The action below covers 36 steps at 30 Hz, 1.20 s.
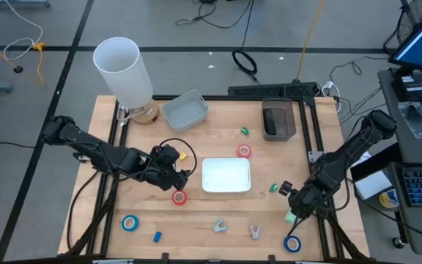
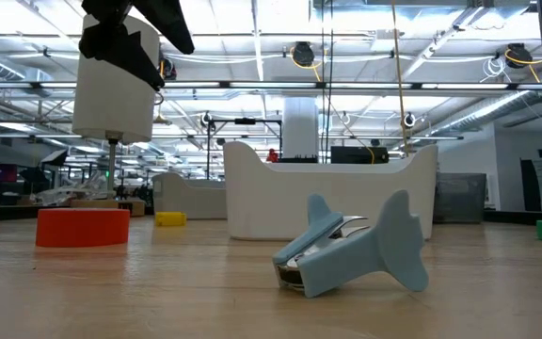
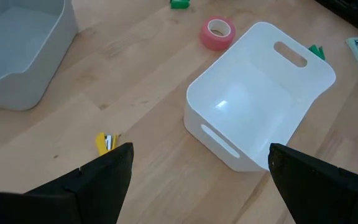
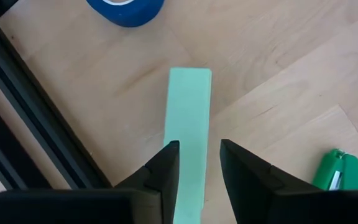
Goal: Pick and place Stapler, Stapler remover, tape
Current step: Put the green stapler into the black bin
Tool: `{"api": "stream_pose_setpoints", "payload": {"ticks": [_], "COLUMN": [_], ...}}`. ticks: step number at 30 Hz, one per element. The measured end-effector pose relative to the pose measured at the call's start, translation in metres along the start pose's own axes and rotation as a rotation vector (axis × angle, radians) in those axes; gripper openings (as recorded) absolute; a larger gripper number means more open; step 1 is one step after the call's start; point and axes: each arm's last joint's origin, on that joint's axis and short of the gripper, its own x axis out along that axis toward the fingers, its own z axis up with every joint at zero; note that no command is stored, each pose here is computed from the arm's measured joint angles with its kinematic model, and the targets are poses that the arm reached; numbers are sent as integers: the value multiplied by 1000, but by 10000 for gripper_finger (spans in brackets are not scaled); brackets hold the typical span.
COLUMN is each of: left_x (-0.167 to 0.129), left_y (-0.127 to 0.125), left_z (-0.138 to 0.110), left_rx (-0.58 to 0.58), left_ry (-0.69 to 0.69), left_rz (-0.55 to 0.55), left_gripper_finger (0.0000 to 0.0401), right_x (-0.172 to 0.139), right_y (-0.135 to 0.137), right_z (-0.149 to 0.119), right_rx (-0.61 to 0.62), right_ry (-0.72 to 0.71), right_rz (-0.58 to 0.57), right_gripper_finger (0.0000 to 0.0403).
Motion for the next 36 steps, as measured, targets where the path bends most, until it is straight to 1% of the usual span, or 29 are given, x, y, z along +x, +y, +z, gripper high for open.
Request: {"api": "stream_pose_setpoints", "payload": {"ticks": [9, 13, 16, 19, 30, 36], "left_x": [0, 0, 0, 0, 0, 0], "left_y": [0, 0, 0, 0, 0, 0], "left_z": [0, 0, 0, 0, 0, 0], "left_rx": [5, 5, 7, 12, 18, 33], "left_ry": [-1, -1, -1, -1, -1, -1], "left_rz": [0, 0, 1, 1, 1, 1], "left_gripper_finger": [365, 365, 365, 365, 365, 365], "right_x": [0, 0, 0, 2, 26, 36], "right_y": [0, 2, 2, 0, -5, -7], "right_z": [0, 0, 0, 1, 5, 5], "right_rx": [4, 5, 15, 36, 60, 69], "right_ry": [-1, -10, -9, 7, 135, 183], "right_rz": [9, 81, 73, 24, 31, 34], "right_gripper_finger": [194, 211, 216, 216, 217, 210]}}
